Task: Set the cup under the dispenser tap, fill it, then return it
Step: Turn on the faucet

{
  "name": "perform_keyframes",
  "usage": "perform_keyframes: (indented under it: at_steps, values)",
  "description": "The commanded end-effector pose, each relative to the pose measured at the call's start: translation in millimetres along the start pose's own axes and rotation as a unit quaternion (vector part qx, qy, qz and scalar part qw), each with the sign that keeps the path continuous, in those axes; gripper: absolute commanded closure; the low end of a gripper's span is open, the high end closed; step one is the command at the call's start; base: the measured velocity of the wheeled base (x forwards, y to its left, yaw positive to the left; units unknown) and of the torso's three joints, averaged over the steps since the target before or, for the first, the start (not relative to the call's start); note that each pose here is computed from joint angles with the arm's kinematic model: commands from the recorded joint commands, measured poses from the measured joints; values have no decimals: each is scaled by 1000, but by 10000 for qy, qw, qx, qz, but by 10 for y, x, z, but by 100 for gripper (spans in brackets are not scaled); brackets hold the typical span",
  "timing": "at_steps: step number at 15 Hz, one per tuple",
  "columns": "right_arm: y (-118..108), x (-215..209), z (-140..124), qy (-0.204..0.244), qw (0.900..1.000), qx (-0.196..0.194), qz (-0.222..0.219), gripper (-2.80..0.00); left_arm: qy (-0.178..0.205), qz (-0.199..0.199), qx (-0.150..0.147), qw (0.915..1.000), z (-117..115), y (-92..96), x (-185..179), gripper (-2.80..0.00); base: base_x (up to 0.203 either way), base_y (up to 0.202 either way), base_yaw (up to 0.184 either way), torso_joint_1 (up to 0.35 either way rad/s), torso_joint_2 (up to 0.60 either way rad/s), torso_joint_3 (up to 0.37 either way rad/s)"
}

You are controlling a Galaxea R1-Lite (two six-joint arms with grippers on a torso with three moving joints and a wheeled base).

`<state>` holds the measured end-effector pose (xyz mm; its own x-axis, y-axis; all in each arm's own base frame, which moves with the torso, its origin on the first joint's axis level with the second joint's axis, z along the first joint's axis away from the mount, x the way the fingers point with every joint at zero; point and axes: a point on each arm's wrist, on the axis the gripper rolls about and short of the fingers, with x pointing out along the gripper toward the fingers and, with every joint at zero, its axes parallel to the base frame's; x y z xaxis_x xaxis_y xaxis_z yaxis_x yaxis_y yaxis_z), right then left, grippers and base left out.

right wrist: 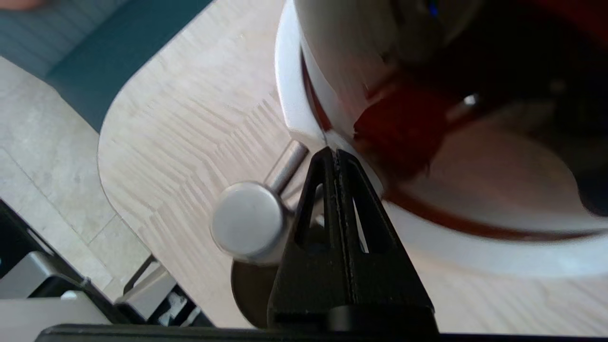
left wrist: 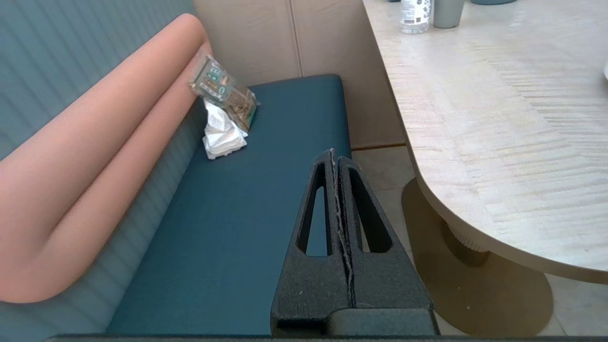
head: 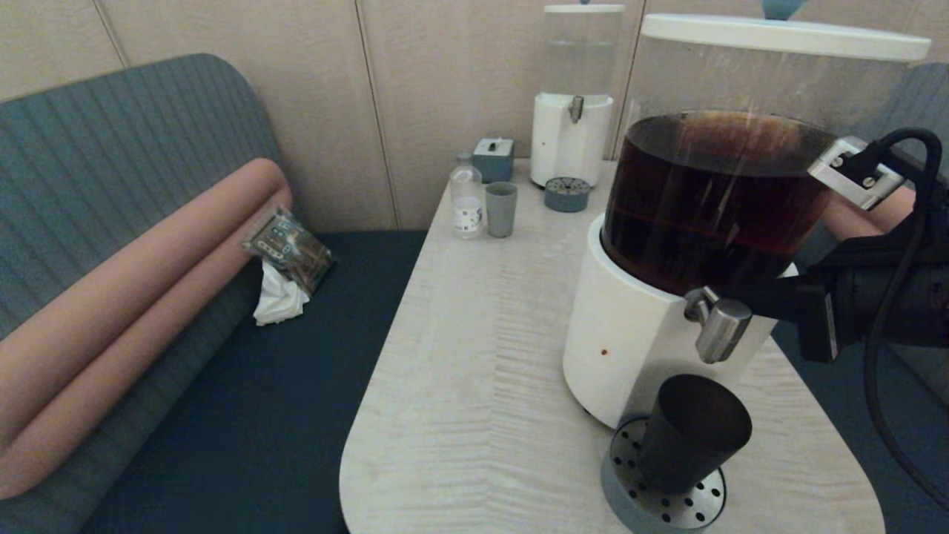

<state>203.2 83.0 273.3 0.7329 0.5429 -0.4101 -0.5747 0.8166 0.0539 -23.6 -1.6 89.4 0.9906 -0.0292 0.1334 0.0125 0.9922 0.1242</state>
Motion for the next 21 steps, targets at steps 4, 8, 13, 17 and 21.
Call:
perform_keyframes:
  at_steps: [4, 8, 13, 17, 21]
  values:
    - [33, 60, 13, -29, 9999, -39, 100, 0, 193, -24, -7, 9998, -113, -13, 18, 0, 0, 0, 0, 0, 0, 0]
    - [39, 48, 36, -166, 9998, -59, 116, 0, 193, -24, -7, 9998, -113, -13, 18, 0, 0, 0, 0, 0, 0, 0]
    - [56, -2, 67, -328, 9992, -94, 227, 0, 194, -16, -6, 9998, -113, -13, 18, 0, 0, 0, 0, 0, 0, 0]
    - [87, -11, 88, -427, 9984, -117, 348, 0, 193, -24, -7, 9998, -113, -13, 18, 0, 0, 0, 0, 0, 0, 0]
    - [96, -59, 92, -491, 9981, -131, 355, 0, 193, -24, -7, 9998, -113, -13, 18, 0, 0, 0, 0, 0, 0, 0]
